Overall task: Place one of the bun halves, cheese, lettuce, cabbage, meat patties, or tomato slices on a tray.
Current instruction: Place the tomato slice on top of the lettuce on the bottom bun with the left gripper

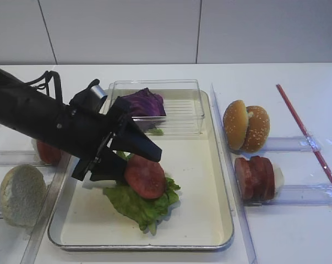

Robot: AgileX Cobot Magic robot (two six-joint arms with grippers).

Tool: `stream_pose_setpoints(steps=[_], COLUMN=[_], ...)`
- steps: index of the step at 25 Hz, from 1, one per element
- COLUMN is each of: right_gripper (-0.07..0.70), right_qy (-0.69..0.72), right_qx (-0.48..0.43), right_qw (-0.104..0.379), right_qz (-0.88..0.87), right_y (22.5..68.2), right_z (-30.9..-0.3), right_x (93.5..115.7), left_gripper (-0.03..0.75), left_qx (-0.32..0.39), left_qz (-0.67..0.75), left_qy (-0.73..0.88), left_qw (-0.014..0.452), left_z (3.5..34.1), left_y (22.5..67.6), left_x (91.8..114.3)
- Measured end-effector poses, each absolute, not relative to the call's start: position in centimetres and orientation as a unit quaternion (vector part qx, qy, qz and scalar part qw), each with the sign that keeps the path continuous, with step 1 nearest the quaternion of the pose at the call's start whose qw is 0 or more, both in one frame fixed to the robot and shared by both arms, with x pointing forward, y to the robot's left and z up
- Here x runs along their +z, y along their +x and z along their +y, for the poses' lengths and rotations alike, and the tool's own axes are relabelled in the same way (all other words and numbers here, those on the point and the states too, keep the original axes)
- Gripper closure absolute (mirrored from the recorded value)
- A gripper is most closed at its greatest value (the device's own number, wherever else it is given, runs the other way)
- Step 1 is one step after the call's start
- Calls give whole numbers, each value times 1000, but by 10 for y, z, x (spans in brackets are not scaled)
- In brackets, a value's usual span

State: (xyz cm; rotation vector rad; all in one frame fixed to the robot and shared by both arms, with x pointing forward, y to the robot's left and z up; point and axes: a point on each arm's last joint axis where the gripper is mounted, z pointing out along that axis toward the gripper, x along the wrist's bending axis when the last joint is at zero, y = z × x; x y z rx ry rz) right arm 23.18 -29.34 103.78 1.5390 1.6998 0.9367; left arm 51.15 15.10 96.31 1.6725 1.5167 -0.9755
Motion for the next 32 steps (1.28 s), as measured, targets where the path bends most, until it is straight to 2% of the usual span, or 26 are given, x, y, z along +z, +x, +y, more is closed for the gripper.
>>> stream_pose_setpoints(steps=[6,12,19,32], right_gripper=[69,69,69,69], right_qy=[587,587,587,587], right_qx=[357,357,357,357], right_qw=[326,326,326,326], right_qz=[649,649,649,649], right_y=[232,232,232,232], right_z=[-293,-293,-293,-293], right_x=[1038,1038,1038,1038], left_gripper=[265,265,265,266], left_qx=[-350,-330,-293,-213], left_qz=[582,580,573,566], left_qy=[673,690,728,765], left_qw=[292,281,235,222], left_z=[155,155,161,166], left_y=[517,527,536,559], left_x=[967,979,990,1019])
